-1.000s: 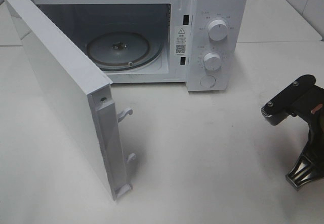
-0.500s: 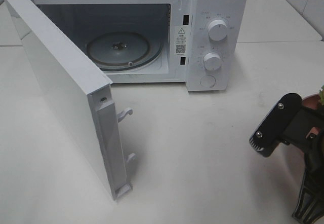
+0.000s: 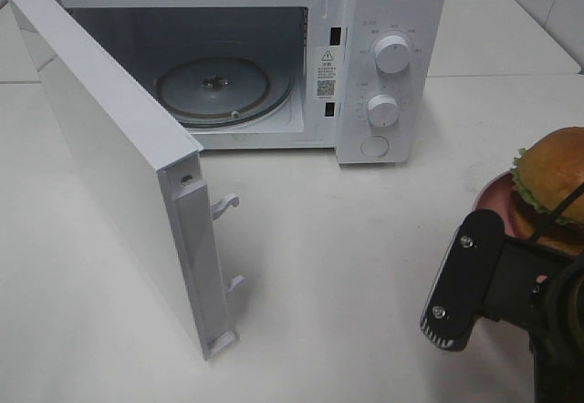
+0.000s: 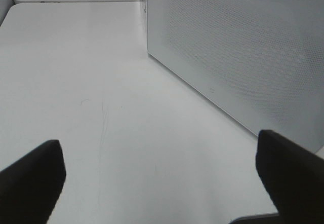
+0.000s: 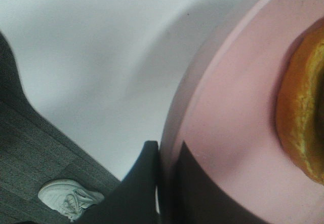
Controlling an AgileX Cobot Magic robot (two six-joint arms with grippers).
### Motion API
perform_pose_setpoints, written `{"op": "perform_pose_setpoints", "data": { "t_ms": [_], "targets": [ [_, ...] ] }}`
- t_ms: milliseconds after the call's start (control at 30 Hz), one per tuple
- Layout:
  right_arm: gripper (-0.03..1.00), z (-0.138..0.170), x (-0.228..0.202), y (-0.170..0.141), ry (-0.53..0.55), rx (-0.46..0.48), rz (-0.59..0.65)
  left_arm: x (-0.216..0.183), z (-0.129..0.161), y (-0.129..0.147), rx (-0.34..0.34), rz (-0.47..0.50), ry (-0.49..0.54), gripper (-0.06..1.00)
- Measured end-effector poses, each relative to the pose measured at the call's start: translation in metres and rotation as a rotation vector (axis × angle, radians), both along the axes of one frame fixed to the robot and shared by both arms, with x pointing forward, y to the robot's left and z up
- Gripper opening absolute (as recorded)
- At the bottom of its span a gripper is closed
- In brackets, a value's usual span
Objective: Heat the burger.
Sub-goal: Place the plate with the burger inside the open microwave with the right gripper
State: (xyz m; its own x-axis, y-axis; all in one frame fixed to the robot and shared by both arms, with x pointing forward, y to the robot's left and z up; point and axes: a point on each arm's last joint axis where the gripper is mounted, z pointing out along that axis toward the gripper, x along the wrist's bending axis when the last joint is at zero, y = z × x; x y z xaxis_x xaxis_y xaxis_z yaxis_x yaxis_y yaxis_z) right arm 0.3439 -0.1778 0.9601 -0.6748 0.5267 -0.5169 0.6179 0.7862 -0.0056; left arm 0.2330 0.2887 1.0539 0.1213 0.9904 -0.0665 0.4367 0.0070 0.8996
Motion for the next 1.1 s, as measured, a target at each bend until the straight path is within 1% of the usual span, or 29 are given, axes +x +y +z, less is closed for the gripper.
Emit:
{"op": "perform_pose_setpoints", "data": {
  "t_ms": [33, 67, 167, 233, 267, 333, 433, 500, 600, 667, 700, 767, 1033, 1100],
  "targets": [
    [0.03, 0.000, -0.002, 0.001, 0.002, -0.003, 0.019, 0.000, 0.000, 0.000, 0.000, 0.000, 0.000, 0.94],
    [0.03, 0.000, -0.005, 0.005, 0.008, -0.010, 0.065, 0.000, 0.000, 0.000, 0.000, 0.000, 0.000, 0.94],
    [0.03, 0.000, -0.008, 0.006, 0.011, -0.014, 0.089, 0.000, 0.000, 0.000, 0.000, 0.000, 0.000, 0.94],
    [0.03, 0.000, -0.014, 0.011, 0.024, -0.034, 0.178, 0.000, 0.000, 0.000, 0.000, 0.000, 0.000, 0.94],
    [0.03, 0.000, -0.014, 0.011, 0.024, -0.034, 0.178, 0.000, 0.000, 0.000, 0.000, 0.000, 0.000, 0.94],
    [0.03, 0.000, -0.017, 0.014, 0.034, -0.042, 0.236, 0.000, 0.000, 0.000, 0.000, 0.000, 0.000, 0.94],
    [0.03, 0.000, -0.018, 0.015, 0.037, -0.043, 0.254, 0.000, 0.000, 0.000, 0.000, 0.000, 0.000, 0.94],
    [0.03, -0.001, -0.018, 0.017, 0.052, -0.039, 0.319, 0.000, 0.000, 0.000, 0.000, 0.000, 0.000, 0.94],
    [0.03, -0.001, -0.018, 0.018, 0.056, -0.038, 0.336, 0.000, 0.000, 0.000, 0.000, 0.000, 0.000, 0.94],
    [0.03, -0.002, -0.018, 0.021, 0.070, -0.036, 0.406, 0.000, 0.000, 0.000, 0.000, 0.000, 0.000, 0.94],
    [0.03, -0.002, -0.018, 0.021, 0.070, -0.036, 0.406, 0.000, 0.000, 0.000, 0.000, 0.000, 0.000, 0.94],
    [0.03, -0.003, -0.018, 0.023, 0.078, -0.035, 0.455, 0.000, 0.000, 0.000, 0.000, 0.000, 0.000, 0.94],
    [0.03, -0.003, -0.018, 0.026, 0.080, -0.027, 0.501, 0.000, 0.000, 0.000, 0.000, 0.000, 0.000, 0.94],
    [0.03, -0.003, -0.018, 0.028, 0.079, -0.009, 0.518, 0.000, 0.000, 0.000, 0.000, 0.000, 0.000, 0.94]
  ]
}}
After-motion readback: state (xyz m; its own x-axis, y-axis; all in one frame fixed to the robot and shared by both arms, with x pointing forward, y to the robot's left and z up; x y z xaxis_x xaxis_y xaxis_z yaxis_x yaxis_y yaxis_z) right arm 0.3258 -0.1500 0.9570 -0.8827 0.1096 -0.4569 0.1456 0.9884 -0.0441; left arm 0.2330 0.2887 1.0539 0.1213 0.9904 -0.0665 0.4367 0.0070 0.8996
